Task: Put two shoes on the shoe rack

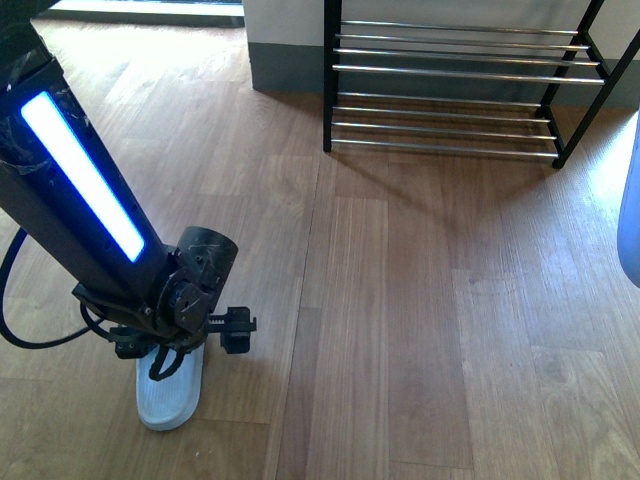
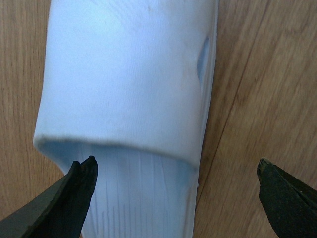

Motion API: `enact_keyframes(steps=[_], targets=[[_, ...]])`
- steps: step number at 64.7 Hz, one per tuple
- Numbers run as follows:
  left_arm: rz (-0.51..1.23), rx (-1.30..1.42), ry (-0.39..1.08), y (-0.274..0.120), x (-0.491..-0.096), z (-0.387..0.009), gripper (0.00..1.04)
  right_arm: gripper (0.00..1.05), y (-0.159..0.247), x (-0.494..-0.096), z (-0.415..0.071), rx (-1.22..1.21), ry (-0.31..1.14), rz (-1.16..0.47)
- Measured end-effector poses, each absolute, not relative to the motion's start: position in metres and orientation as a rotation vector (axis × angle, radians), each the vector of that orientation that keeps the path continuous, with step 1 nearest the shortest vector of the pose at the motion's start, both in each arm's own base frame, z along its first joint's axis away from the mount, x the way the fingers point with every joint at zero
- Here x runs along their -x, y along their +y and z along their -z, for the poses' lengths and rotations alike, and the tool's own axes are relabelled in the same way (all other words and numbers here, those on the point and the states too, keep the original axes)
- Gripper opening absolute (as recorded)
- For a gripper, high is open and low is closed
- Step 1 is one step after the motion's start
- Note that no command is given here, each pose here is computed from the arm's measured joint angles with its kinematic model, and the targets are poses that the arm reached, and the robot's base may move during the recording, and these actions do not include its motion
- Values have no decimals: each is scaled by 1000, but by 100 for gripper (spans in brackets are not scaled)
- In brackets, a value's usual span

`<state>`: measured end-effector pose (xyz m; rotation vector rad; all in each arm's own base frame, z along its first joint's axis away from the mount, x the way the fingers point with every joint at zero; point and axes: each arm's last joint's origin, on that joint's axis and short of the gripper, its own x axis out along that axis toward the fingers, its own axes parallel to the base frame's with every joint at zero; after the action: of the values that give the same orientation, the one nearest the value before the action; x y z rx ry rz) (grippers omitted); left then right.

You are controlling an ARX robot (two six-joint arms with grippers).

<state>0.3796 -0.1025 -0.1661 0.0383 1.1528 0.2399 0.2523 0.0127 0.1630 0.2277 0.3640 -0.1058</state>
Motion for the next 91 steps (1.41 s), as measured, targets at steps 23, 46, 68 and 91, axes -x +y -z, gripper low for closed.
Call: enact_keyframes(steps=[23,46,68,91], targets=[[-235,26,1099,-104,-393,177,43,1,13,-252,-163,-228,364,106],[-214,69,1090,-103,-391,174,2,1,13,-252,-163,-228,364,106],[-163,122,964,-107,-390,97,2,1,13,-252,-163,-228,364,106],[-32,51,686,-109,-329,-71,2,1,13,-252,-163,-228,364,106]])
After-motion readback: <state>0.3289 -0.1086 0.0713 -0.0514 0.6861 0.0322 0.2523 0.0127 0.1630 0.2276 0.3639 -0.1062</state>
